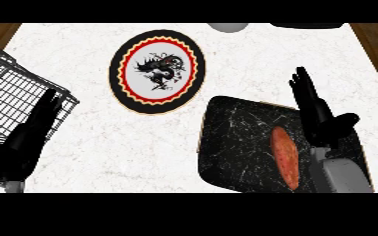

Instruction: Pick the sweet potato from the tray and place it in the plate

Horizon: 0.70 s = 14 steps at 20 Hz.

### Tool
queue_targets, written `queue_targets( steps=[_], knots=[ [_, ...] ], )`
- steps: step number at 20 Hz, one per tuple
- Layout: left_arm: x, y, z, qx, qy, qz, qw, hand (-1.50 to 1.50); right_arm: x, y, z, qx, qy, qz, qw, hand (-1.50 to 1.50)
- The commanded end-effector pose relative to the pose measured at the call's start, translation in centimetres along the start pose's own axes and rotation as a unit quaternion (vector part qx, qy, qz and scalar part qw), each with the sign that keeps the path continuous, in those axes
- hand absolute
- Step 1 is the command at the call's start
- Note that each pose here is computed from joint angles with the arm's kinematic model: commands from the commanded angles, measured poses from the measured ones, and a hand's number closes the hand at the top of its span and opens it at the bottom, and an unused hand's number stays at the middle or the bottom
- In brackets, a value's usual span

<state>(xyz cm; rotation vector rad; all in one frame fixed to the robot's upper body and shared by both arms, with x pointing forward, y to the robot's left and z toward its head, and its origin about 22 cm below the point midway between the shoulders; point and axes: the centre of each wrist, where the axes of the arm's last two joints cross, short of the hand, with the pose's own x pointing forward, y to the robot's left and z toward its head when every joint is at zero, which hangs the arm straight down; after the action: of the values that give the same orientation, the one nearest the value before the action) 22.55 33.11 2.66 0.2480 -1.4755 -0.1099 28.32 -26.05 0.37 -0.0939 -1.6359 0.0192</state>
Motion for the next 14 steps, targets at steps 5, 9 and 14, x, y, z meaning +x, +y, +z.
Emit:
queue_targets(
  steps=[5, 9, 14],
  knots=[
    [-2.1, -2.1, -0.3, -0.012, -0.038, 0.003, 0.9992, 0.0, 8.0, 8.7, -1.2, 0.075, 0.064, -0.054, 0.994, 1.5],
    [-2.5, -2.7, 0.1, -0.021, -0.015, 0.018, 0.9995, 0.0, 5.4, 5.9, -1.3, -0.112, -0.039, 0.133, 0.984, -1.5],
    [-1.5, -2.8, -1.5, -0.022, -0.021, 0.012, 0.9995, 0.0, 3.8, 10.5, 5.6, -0.108, -0.075, 0.108, 0.985, -1.5]
  ],
)
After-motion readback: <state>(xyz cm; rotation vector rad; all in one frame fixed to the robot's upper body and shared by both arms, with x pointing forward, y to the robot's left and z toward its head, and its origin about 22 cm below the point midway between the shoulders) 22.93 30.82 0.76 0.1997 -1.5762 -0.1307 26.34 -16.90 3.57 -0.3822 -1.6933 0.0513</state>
